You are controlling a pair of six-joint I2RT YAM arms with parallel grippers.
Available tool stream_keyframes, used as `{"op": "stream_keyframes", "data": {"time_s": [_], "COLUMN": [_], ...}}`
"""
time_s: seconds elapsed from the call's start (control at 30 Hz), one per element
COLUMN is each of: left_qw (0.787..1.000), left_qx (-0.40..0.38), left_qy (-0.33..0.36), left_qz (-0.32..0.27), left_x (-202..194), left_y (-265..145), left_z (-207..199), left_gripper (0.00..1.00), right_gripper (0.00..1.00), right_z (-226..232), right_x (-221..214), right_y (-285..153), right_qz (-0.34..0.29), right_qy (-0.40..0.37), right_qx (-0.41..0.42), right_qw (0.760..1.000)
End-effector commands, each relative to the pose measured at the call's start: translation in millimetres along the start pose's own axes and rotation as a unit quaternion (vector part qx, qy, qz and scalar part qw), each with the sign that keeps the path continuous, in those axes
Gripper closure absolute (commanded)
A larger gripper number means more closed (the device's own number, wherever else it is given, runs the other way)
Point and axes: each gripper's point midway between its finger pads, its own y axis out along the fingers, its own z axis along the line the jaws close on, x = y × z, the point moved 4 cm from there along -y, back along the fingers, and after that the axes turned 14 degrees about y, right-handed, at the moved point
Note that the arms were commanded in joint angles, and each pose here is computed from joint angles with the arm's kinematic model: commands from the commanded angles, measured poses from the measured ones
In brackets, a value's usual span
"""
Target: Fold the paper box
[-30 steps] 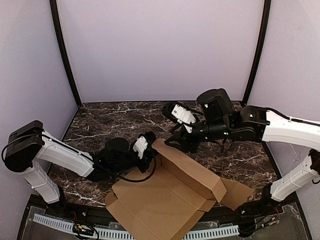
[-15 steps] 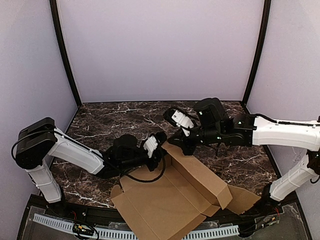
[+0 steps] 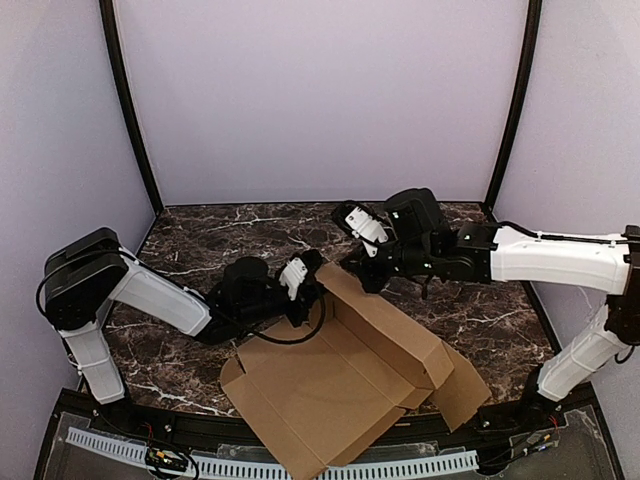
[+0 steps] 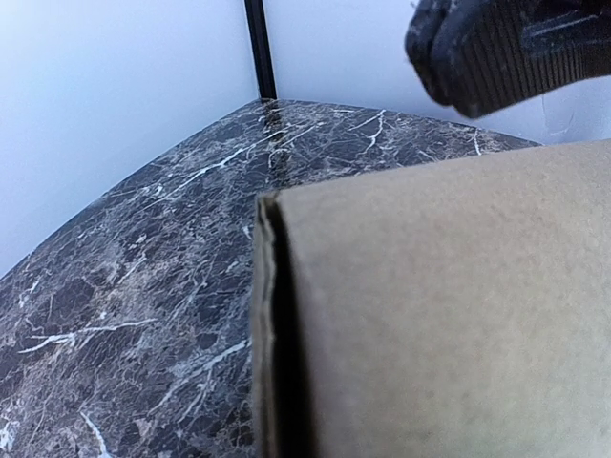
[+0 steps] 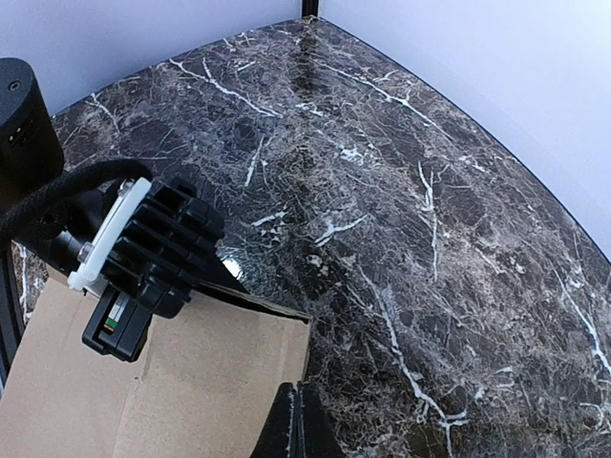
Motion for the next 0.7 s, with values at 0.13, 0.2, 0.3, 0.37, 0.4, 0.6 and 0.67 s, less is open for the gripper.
{"op": "stream_keyframes", "data": {"time_s": [0.13,0.2,0.3,0.37,0.4,0.6,0.67], "left_qw": [0.999,0.999,0.999,0.999,0.999,1.0,1.0], "left_qx": [0.005,0.002,0.0,-0.001,-0.003,0.001,0.002], "left_qy": [0.028,0.028,0.023,0.017,0.015,0.001,-0.002], "left_qz": [0.025,0.027,0.03,0.029,0.029,0.03,0.03], "left_x": [-14.7,-15.8,-17.8,-18.9,-19.6,-25.0,-25.8], "left_y": [4.3,5.2,5.3,4.9,4.5,1.7,1.4], "left_z": [8.8,8.4,7.5,6.6,5.3,4.2,3.8], "left_gripper": [0.99,0.99,0.98,0.94,0.91,0.83,0.83], "right_gripper": [1.0,1.0,1.0,1.0,1.0,1.0,1.0], "right_z": [-7.3,-8.1,-6.6,-5.7,-4.6,5.7,7.2], "right_x": [30.1,34.4,37.5,38.0,37.5,31.4,27.8], "right_y": [11.0,15.3,22.5,26.4,27.8,28.3,28.6], "right_qz": [-0.029,-0.032,-0.031,-0.029,-0.028,-0.023,-0.022], "right_qy": [0.006,0.007,0.013,0.016,0.017,0.037,0.043], "right_qx": [-0.003,-0.002,0.016,0.023,0.028,0.069,0.077], "right_qw": [1.0,0.999,0.999,0.999,0.999,0.997,0.996]}}
